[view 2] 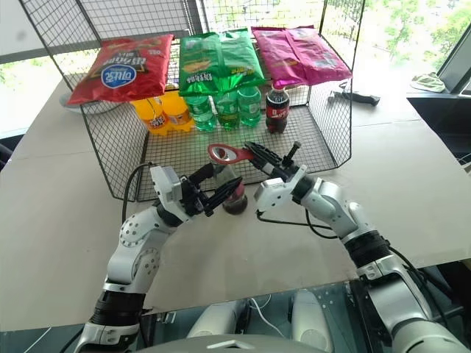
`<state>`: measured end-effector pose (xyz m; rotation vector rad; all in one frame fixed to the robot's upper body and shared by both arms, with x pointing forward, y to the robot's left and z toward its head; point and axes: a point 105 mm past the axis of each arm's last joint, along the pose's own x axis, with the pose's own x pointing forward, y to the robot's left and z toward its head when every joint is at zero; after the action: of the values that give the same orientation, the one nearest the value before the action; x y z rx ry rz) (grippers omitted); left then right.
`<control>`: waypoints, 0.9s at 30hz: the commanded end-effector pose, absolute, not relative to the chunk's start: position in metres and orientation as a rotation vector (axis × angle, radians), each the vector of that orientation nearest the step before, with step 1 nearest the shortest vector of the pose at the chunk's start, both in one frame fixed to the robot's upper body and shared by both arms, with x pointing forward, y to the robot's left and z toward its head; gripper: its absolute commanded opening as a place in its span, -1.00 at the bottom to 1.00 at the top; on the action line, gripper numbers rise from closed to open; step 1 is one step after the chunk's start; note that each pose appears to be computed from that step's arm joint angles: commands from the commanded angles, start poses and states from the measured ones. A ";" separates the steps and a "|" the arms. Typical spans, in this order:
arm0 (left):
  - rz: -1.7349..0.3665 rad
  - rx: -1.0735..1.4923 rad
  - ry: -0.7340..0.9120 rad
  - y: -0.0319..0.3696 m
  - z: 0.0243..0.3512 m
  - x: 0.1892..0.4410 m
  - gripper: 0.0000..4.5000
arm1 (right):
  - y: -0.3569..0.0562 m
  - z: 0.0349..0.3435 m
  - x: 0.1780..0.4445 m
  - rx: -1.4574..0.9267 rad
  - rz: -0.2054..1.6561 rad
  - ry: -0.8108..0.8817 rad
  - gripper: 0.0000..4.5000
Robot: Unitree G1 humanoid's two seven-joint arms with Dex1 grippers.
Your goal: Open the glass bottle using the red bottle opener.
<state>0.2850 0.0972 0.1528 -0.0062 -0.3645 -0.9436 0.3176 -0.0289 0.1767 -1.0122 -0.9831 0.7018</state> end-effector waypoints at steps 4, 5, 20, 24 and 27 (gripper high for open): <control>-0.970 -0.007 -0.400 0.087 0.162 0.280 0.16 | -0.015 0.180 0.305 -1.093 0.807 -1.076 -1.00; -0.971 -0.007 -0.400 0.087 0.162 0.279 0.16 | -0.016 0.182 0.305 -1.101 0.806 -1.082 -1.00; -0.970 -0.013 -0.395 0.086 0.160 0.278 0.16 | -0.022 0.195 0.305 -1.144 0.804 -1.118 -1.00; -0.972 -0.015 -0.394 0.086 0.160 0.277 0.16 | -0.024 0.203 0.306 -1.157 0.791 -1.139 -1.00; -0.972 -0.016 -0.394 0.085 0.160 0.277 0.16 | -0.025 0.209 0.308 -1.176 0.782 -1.156 -1.00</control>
<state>0.2824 0.0966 0.1526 -0.0121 -0.3663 -0.9309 0.3203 -0.0344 0.1932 -1.1544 -1.0435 0.7587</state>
